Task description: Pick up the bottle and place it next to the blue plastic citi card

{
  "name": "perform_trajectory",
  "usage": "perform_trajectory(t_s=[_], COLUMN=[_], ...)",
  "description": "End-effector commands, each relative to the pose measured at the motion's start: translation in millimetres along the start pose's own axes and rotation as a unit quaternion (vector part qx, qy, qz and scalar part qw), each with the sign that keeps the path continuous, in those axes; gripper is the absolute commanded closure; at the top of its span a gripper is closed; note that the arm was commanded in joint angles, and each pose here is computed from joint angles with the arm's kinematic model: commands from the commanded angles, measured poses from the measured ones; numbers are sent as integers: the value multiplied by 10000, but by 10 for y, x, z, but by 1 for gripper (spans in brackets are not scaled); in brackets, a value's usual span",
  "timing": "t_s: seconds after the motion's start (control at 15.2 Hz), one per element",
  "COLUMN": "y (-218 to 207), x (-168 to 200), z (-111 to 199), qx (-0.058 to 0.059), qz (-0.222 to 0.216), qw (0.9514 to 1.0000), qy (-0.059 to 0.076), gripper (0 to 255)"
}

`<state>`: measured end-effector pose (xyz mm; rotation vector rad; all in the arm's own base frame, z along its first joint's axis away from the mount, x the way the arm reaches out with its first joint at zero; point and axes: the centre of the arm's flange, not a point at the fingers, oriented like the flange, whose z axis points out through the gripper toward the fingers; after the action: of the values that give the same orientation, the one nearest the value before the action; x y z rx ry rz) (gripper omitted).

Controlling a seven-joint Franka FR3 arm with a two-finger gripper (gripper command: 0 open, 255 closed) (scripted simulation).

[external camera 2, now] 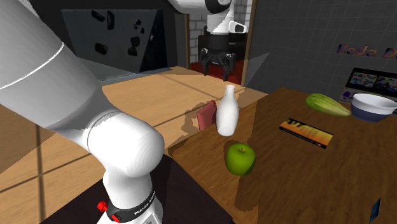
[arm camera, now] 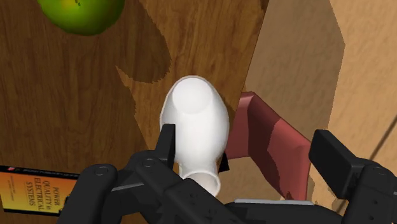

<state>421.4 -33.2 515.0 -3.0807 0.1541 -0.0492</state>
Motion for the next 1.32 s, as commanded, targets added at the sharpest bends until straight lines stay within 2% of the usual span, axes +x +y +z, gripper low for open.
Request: perform_trajectory(t_s=[0.0, 0.46, 0.92, 1.25], y=[43, 144, 164, 166], x=[244, 988, 997, 998], z=[97, 472, 841, 871], qx=[-68, -282, -282, -282], qz=[3, 9, 9, 9], qw=[10000, 9995, 9995, 9995], qy=[35, 125, 125, 125], gripper=[0, 0, 0, 0])
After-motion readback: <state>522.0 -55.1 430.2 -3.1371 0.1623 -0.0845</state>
